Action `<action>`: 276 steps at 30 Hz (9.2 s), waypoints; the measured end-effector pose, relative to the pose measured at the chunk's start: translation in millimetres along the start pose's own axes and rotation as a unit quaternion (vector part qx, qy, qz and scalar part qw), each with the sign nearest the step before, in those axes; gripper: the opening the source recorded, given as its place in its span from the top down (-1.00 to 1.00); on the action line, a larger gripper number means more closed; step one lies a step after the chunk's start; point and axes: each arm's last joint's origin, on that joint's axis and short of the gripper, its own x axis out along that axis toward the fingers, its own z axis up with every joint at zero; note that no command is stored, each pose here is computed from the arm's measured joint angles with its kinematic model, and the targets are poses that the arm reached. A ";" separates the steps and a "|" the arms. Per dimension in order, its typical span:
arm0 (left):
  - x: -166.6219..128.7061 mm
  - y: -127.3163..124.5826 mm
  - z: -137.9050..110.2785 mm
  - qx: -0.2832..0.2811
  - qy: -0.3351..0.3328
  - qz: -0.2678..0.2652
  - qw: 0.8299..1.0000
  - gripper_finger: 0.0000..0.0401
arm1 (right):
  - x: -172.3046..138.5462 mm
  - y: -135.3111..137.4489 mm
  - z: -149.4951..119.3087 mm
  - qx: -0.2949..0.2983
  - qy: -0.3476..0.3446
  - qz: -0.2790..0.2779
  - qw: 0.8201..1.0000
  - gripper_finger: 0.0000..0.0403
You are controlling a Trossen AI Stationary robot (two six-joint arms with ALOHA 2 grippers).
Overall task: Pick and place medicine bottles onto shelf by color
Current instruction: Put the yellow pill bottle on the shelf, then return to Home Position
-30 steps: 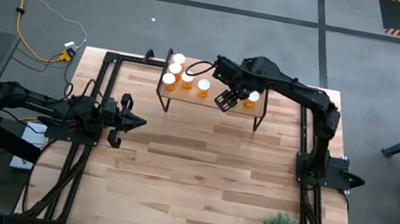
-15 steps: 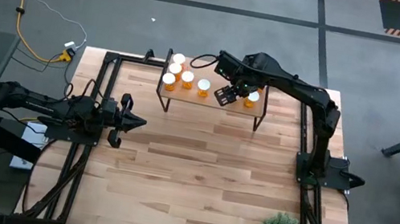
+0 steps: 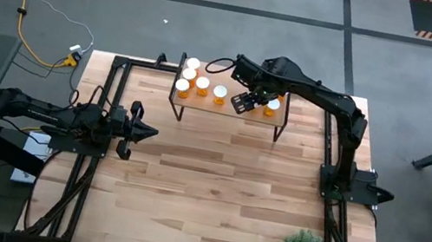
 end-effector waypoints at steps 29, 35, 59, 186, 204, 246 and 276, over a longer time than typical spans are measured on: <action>0.0 0.0 0.0 0.000 0.000 0.000 1.000 0.98 | 4.6 0.7 -1.0 0.007 0.017 -0.007 1.000 -0.16; 0.0 0.0 0.0 0.000 0.000 0.000 1.000 0.98 | 15.6 4.3 1.4 -0.007 0.028 -0.020 0.999 -0.40; 0.0 0.2 -1.3 0.001 0.006 0.001 1.000 0.98 | -79.6 10.8 -34.4 -0.105 -0.165 -0.099 0.976 -0.48; 0.0 0.3 -1.8 0.001 0.009 0.001 1.000 0.98 | 114.3 -113.0 -285.2 -0.219 -0.521 0.341 0.751 0.88; 0.0 0.3 -1.8 0.001 0.009 0.001 1.000 0.98 | 121.5 -113.0 -287.2 -0.211 -0.485 0.337 0.779 0.86; -17.5 0.8 -6.9 -0.011 0.030 0.002 0.999 0.98 | 121.4 -113.1 -287.1 -0.138 -0.452 0.379 0.796 0.86; -21.3 -17.1 -11.8 0.076 0.052 -0.141 0.986 1.00 | 121.4 -113.1 -287.1 -0.138 -0.452 0.379 0.795 0.86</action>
